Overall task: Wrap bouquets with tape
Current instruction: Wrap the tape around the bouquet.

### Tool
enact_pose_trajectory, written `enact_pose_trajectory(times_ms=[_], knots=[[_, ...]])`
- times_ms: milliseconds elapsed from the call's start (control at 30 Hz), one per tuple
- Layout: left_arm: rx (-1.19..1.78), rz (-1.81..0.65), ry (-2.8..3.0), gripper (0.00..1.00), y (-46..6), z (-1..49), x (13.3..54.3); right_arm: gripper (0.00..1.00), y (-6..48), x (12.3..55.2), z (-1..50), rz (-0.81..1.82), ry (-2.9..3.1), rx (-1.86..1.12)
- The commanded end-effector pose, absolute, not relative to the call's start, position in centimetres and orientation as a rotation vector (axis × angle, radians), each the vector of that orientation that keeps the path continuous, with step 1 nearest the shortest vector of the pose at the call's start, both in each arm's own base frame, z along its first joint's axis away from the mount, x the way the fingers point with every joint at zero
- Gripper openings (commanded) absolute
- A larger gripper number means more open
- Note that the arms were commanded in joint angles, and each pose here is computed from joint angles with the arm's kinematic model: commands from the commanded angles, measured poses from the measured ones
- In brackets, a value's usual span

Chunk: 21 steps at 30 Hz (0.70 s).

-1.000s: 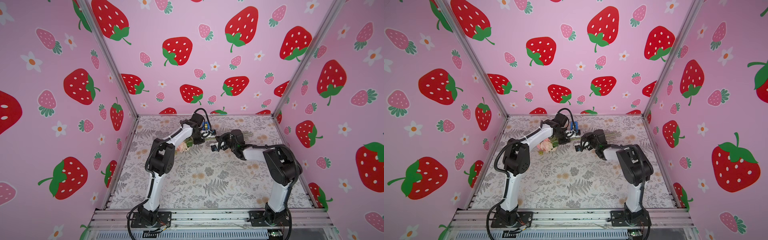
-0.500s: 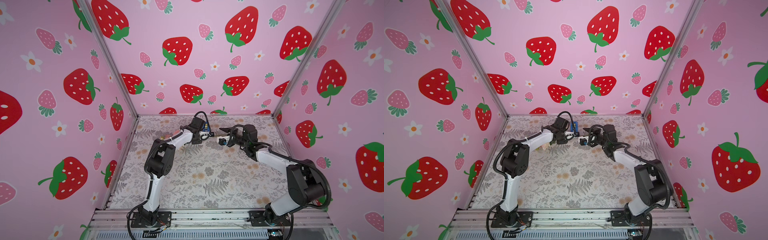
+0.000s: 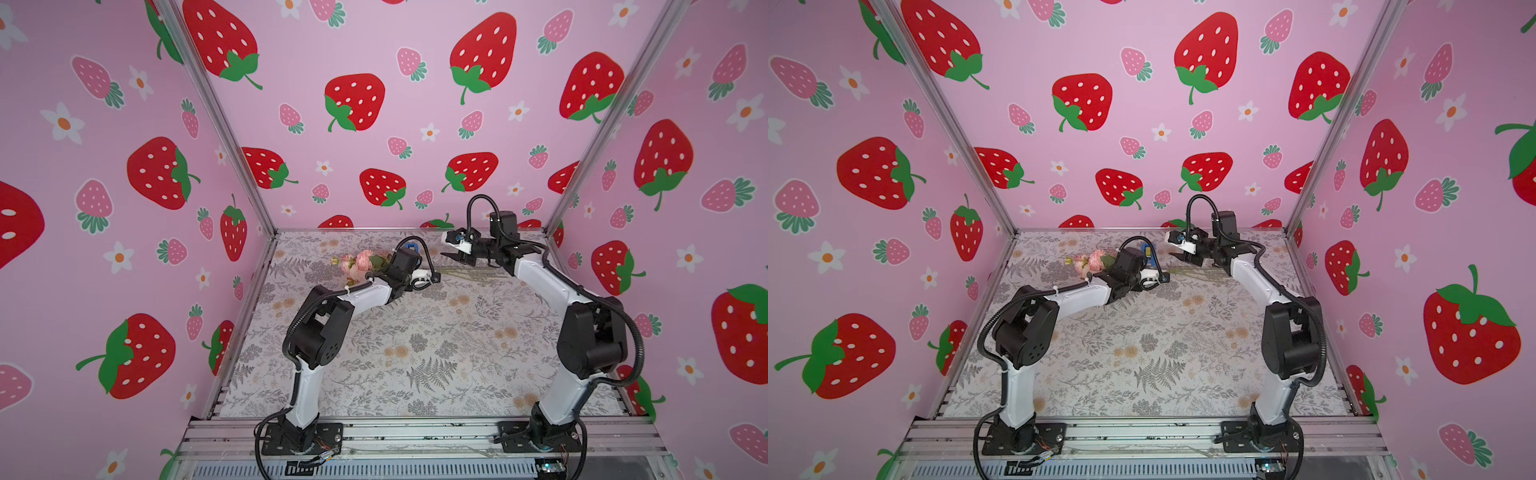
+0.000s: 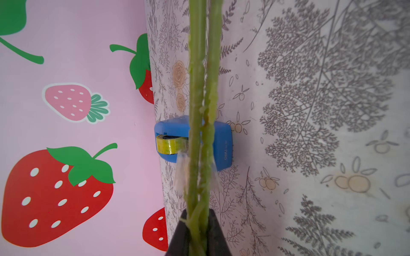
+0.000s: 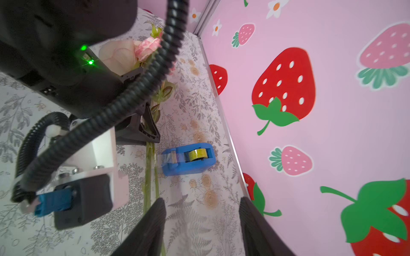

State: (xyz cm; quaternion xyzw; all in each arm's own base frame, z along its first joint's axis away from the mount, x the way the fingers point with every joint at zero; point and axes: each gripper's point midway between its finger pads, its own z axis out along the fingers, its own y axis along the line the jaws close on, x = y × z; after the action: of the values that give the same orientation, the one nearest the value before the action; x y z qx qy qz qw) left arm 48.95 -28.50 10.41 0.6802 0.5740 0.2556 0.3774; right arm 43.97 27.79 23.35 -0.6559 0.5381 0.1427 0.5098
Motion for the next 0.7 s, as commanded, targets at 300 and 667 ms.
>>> enact_pose_trajectory(times_ms=[300,667], knots=[[1.685,0.754,1.329,0.00,-28.8,14.4,48.0,0.67,28.0,41.5,15.9,0.720,1.646,-1.664],[1.708,0.735,1.289,0.00,-30.2,14.3,47.4,0.71,28.0,43.7,11.8,0.616,1.765,-1.679]])
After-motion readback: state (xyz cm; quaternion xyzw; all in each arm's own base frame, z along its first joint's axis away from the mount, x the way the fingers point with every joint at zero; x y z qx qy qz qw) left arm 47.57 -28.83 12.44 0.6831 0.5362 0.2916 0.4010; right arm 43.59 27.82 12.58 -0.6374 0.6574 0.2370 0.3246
